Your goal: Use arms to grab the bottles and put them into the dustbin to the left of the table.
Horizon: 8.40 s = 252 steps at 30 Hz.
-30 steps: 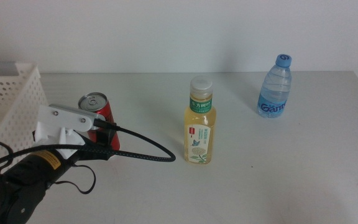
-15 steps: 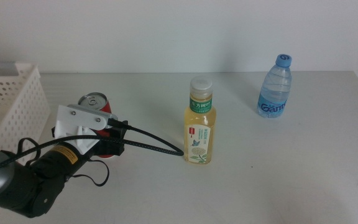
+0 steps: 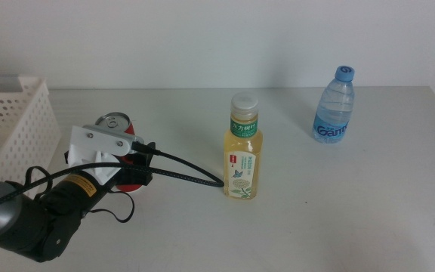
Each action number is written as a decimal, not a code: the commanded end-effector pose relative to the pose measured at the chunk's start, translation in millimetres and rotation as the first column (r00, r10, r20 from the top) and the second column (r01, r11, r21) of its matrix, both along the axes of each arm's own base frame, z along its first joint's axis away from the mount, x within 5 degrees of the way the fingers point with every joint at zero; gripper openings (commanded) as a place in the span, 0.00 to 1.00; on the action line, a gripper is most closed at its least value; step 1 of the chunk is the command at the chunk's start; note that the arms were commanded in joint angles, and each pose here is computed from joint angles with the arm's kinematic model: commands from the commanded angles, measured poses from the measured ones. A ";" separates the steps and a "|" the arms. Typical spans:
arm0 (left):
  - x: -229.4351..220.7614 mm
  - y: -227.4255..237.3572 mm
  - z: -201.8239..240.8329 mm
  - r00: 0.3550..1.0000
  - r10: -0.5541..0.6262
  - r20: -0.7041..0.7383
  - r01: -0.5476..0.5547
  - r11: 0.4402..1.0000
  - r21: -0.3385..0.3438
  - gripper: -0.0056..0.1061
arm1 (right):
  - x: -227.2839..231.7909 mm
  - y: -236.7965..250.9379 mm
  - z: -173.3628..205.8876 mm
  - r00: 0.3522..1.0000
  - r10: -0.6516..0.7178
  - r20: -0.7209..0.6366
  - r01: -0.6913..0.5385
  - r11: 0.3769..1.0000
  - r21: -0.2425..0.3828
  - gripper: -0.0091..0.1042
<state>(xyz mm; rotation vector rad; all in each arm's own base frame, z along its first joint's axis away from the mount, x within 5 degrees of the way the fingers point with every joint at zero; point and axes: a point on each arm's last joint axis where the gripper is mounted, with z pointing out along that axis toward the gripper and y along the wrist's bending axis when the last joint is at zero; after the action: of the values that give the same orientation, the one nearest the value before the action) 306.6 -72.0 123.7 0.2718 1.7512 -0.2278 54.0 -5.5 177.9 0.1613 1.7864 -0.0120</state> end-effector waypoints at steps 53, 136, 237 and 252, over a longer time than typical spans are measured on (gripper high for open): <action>-2.3 22.8 268.4 0.807 0.259 -0.531 -0.114 0.950 0.292 0.06 | -0.4 -0.2 11.0 0.994 0.002 0.105 0.001 1.000 -0.028 0.90; 76.1 180.0 191.1 0.356 0.428 -0.831 -0.291 0.895 0.337 0.89 | -0.4 -0.2 11.0 0.994 0.002 0.105 0.001 1.000 -0.027 0.90; -85.5 -101.9 83.0 0.947 -0.321 -0.020 0.314 0.935 -0.165 0.89 | -0.4 -0.2 11.0 0.994 0.002 0.105 0.001 1.000 -0.027 0.90; -70.3 -150.3 68.2 0.975 -0.222 0.033 0.224 0.955 -0.194 0.89 | -0.4 -0.2 11.0 0.994 0.002 0.105 0.001 1.000 -0.027 0.90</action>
<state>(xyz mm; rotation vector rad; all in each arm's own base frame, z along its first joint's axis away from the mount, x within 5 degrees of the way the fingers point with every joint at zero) 231.9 -216.8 168.0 0.3861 1.8026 -0.5200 54.1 -5.5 177.6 0.1614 1.7874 -0.0120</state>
